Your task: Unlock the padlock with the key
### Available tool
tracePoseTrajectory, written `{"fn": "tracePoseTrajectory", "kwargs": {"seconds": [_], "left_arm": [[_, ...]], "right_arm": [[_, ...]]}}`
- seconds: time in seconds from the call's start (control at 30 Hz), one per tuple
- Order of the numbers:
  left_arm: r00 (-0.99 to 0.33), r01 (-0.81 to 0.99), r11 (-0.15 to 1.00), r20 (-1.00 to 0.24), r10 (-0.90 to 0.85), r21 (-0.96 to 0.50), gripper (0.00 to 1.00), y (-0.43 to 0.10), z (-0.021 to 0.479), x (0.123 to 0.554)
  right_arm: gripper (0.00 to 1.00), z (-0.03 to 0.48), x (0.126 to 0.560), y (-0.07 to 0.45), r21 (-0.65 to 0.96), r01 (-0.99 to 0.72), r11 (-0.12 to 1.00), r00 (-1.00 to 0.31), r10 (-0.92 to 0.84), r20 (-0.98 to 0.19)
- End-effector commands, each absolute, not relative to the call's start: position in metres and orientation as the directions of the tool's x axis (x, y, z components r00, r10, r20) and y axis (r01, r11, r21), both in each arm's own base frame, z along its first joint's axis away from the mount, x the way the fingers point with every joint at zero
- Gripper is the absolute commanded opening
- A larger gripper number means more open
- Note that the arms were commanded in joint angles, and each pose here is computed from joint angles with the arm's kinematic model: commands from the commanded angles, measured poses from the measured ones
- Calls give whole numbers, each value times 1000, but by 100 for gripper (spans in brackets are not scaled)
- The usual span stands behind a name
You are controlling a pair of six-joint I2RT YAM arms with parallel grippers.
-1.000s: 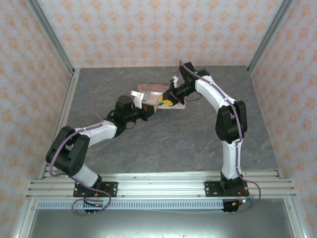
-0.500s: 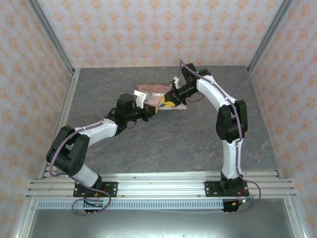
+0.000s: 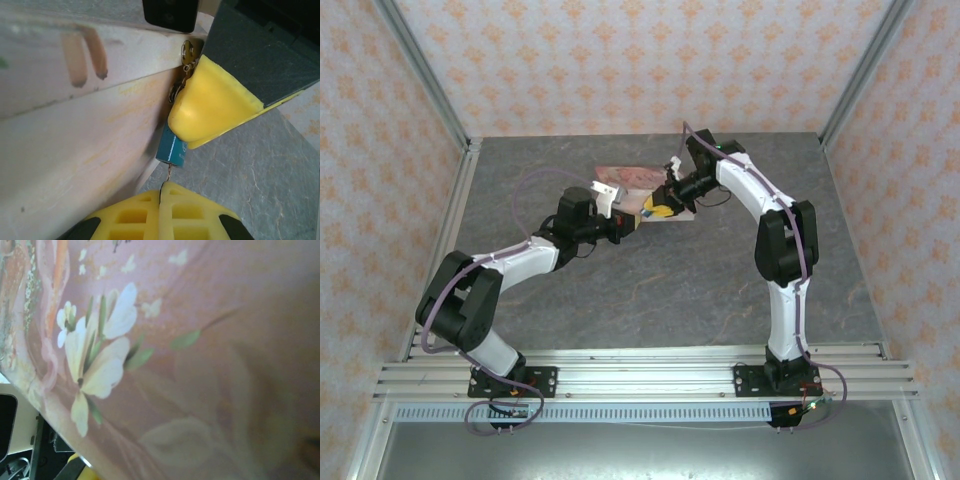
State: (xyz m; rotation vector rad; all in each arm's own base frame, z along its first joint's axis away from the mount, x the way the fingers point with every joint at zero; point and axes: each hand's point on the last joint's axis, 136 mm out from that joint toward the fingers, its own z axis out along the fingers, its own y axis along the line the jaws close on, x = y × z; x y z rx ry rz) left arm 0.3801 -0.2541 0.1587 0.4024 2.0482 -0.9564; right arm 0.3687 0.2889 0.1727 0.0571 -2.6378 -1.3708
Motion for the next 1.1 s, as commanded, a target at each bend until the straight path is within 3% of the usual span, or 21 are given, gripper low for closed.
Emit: {"fn": "tracePoseTrajectory", "kwargs": {"seconds": [0.0,0.4,0.73,0.87,1.07], "left_arm": [[-420,644,628,-888,-187,-437,0,-265,223,406],[-486,578,515,-775,-405,-632,0,-268,240,412],[-546,542,571,-775,-319,-617,0,-273,222,407],[-563,531,607,-782,-269,-591,21,-268,212,401],[-621,475,651,-750,-229,-592,37,-249,198,392]], "right_arm": [[0,200,323,322,874,169,456,-930,-218,294],[0,175,319,313,830,165,533,-933,-188,306],[0,174,328,313,827,153,541,-952,-145,271],[0,175,329,309,826,145,545,-956,-138,259],[0,175,335,304,820,130,558,-965,-120,235]]}}
